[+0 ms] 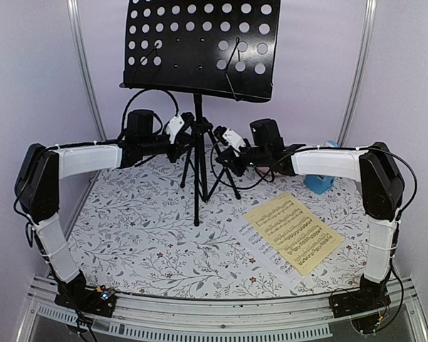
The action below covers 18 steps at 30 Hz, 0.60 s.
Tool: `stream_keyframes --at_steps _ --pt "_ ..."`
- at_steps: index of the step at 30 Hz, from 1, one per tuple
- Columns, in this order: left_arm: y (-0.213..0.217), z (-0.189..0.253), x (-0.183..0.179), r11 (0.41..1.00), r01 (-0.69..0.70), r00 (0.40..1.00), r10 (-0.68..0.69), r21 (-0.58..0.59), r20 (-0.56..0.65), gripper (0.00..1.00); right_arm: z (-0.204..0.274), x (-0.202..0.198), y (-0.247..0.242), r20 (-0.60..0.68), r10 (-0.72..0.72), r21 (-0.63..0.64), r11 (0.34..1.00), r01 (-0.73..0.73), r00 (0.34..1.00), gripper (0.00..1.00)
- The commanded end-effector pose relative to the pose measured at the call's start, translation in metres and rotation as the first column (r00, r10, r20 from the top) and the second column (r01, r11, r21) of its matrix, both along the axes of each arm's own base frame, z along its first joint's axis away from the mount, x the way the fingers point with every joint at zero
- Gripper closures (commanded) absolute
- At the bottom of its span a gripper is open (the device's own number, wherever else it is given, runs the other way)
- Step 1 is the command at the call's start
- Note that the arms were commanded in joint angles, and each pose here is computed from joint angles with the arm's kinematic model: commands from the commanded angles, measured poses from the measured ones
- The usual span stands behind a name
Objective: Set up the instrument practice props
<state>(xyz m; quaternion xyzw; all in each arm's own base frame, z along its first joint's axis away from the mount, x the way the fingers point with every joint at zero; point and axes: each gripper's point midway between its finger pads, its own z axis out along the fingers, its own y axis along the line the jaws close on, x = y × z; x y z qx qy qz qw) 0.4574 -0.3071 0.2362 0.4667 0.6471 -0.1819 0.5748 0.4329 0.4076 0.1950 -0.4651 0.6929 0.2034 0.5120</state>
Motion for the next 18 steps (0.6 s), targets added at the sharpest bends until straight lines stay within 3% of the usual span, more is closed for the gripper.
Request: stream_keyframes --at_steps 1,7,13,18 --pt "0.05 0.002 0.042 0.985 -0.163 0.985 0.16 0.062 0.059 0.95 0.026 0.038 -0.03 0.08 -0.104 0.006 0.995 0.104 0.991 1.0" --pt "0.043 0.006 0.026 0.993 -0.116 0.993 0.116 -0.004 0.009 0.78 0.017 0.034 -0.023 0.038 -0.073 0.024 0.997 0.072 0.997 1.0" --pt "0.056 0.01 -0.008 0.99 -0.13 0.991 0.129 -0.056 -0.024 0.5 0.014 0.03 -0.021 0.024 -0.059 0.028 0.998 0.058 0.998 1.0" --pt "0.063 0.01 -0.049 0.983 -0.133 0.988 0.121 -0.128 -0.095 0.41 0.011 0.027 -0.022 0.019 -0.057 0.025 0.998 0.056 0.998 1.0"
